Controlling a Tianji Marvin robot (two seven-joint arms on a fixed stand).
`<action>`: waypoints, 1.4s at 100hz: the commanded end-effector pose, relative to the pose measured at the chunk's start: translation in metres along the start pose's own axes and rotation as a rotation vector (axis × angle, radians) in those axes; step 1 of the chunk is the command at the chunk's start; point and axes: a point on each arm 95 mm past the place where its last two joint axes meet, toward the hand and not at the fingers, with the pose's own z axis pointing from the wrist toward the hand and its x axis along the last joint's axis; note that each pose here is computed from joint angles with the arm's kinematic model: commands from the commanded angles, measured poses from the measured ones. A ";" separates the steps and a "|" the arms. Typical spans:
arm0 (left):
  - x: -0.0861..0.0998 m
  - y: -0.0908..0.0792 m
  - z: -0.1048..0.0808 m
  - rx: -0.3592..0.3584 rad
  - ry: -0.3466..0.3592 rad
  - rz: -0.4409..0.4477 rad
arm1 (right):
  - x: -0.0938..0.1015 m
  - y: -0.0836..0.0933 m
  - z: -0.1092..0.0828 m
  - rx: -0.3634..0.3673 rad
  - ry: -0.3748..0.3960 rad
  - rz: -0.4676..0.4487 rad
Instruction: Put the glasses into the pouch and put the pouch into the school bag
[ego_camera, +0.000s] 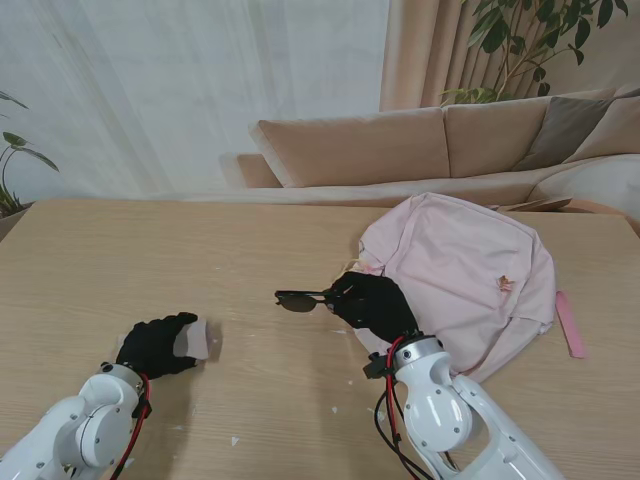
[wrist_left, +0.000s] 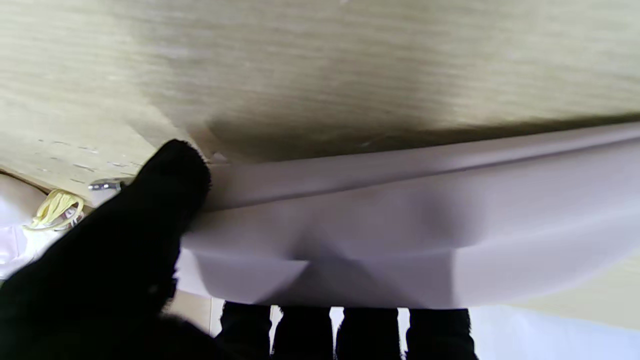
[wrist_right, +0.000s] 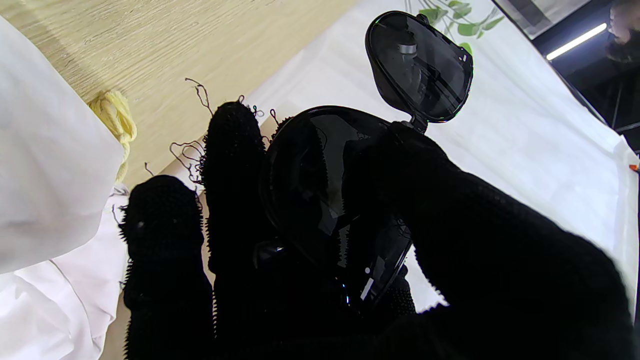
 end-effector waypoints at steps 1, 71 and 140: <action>0.004 0.004 -0.003 -0.010 0.014 -0.016 | 0.002 -0.004 0.000 0.018 0.001 0.006; 0.014 -0.015 -0.014 0.100 0.114 -0.069 | 0.007 -0.005 0.002 0.043 0.008 0.000; 0.008 -0.014 -0.012 -0.091 0.043 0.070 | 0.008 -0.002 -0.001 0.032 -0.001 0.004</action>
